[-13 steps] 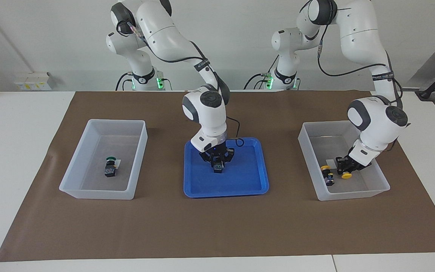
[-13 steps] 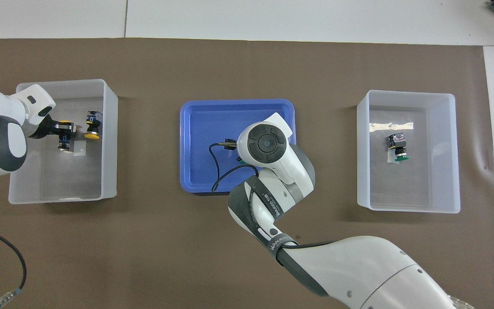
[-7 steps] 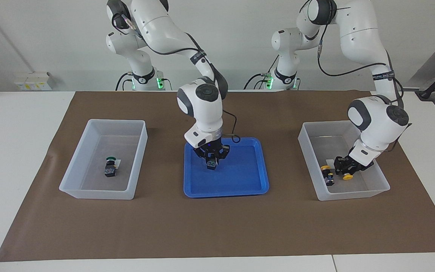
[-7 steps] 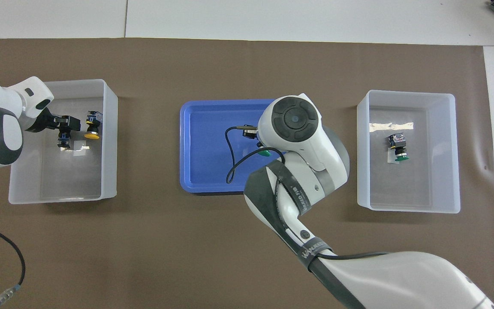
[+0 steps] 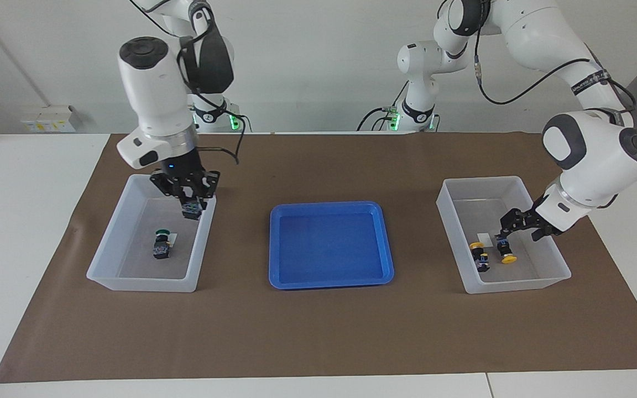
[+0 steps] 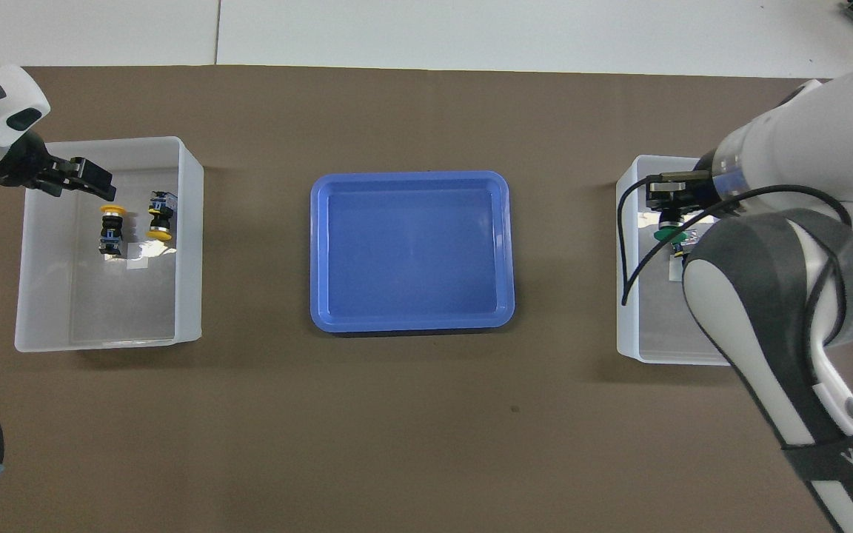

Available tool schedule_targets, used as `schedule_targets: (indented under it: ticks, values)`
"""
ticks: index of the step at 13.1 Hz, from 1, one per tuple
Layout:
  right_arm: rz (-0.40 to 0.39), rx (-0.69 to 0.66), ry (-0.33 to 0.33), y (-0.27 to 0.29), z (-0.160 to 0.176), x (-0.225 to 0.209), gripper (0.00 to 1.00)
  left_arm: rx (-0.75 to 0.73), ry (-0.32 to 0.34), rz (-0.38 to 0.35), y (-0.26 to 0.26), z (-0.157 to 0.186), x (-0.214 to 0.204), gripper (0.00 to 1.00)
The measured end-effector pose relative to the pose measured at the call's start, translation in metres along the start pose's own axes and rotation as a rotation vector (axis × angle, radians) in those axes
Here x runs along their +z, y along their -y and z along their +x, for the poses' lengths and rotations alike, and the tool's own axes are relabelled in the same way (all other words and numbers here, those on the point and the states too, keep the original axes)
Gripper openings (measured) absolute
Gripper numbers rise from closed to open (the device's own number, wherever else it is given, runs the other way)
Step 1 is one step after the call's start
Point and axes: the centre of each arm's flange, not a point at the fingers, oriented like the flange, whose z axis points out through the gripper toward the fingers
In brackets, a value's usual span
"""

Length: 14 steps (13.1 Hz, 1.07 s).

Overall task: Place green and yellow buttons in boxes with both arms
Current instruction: 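Lower the green button into the right box and open the right gripper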

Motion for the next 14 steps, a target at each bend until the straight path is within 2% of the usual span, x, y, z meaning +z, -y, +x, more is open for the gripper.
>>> schedule_targets:
  ticks: [2,4,6,9,11,12,14]
  values:
    - [-0.005,-0.028,0.03,-0.039,-0.013,0.041,0.41,0.007,0.059,0.025,-0.019,-0.007,-0.038,0.86]
    - [-0.003,-0.045,0.031,-0.06,-0.034,0.096,0.41,0.014,0.093,0.045,-0.037,-0.021,-0.08,0.86]
    - [0.0,-0.048,0.036,-0.07,-0.057,0.14,0.41,0.005,0.09,0.061,-0.061,-0.04,-0.12,0.86]
    - [0.004,-0.035,0.036,-0.078,-0.079,0.173,0.41,0.0,0.065,0.074,-0.094,-0.073,-0.166,0.84]
    - [0.006,-0.024,0.031,-0.083,-0.086,0.182,0.41,0.021,0.082,0.075,-0.109,-0.086,-0.159,0.84]
    - [0.008,-0.018,0.028,-0.085,-0.087,0.184,0.47,0.023,0.076,0.077,-0.115,-0.087,-0.145,0.84]
    - [0.016,-0.007,0.022,-0.085,-0.086,0.183,0.71,0.02,0.054,0.08,-0.116,-0.091,-0.111,0.84]
